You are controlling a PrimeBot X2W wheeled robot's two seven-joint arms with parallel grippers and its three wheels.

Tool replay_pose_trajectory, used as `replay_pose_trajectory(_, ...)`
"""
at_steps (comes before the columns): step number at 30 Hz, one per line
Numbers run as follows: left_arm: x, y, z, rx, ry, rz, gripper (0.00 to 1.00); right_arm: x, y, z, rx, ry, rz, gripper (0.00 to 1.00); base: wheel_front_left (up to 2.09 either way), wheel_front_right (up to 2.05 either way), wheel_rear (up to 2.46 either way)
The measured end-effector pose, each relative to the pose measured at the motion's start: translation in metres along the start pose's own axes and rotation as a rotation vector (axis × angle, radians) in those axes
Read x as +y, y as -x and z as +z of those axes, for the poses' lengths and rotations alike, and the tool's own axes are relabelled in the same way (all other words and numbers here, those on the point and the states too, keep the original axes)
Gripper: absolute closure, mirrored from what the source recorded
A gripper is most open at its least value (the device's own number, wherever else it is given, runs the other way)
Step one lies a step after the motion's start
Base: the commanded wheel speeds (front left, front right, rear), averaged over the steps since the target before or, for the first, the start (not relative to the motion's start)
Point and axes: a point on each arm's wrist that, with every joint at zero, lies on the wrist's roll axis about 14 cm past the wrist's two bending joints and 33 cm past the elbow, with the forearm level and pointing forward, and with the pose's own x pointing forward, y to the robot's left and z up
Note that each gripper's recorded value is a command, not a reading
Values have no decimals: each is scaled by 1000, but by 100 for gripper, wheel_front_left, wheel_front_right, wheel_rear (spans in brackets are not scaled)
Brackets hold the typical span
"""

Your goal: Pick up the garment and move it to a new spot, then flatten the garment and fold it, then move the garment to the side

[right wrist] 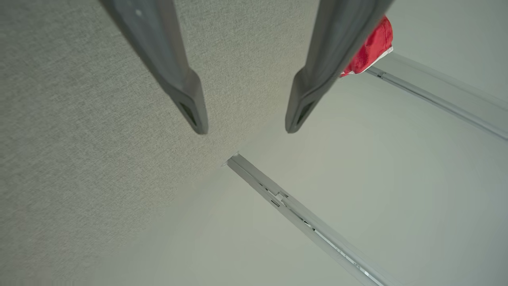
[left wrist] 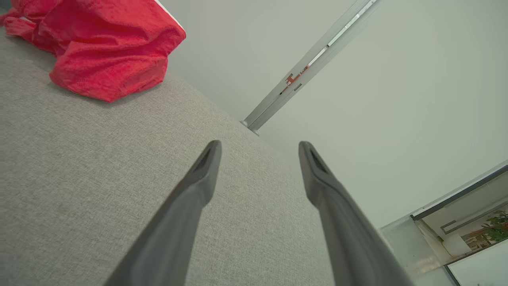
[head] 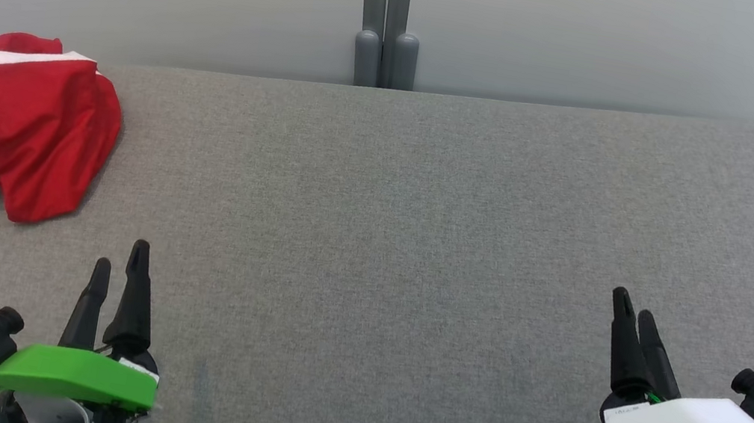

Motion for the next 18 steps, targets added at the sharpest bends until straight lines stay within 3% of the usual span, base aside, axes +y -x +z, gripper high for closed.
replay_pose_trajectory(18,3,11,-5,-6,-267,-7,0,6,4,-7,12,269,40,0,0,0,0)
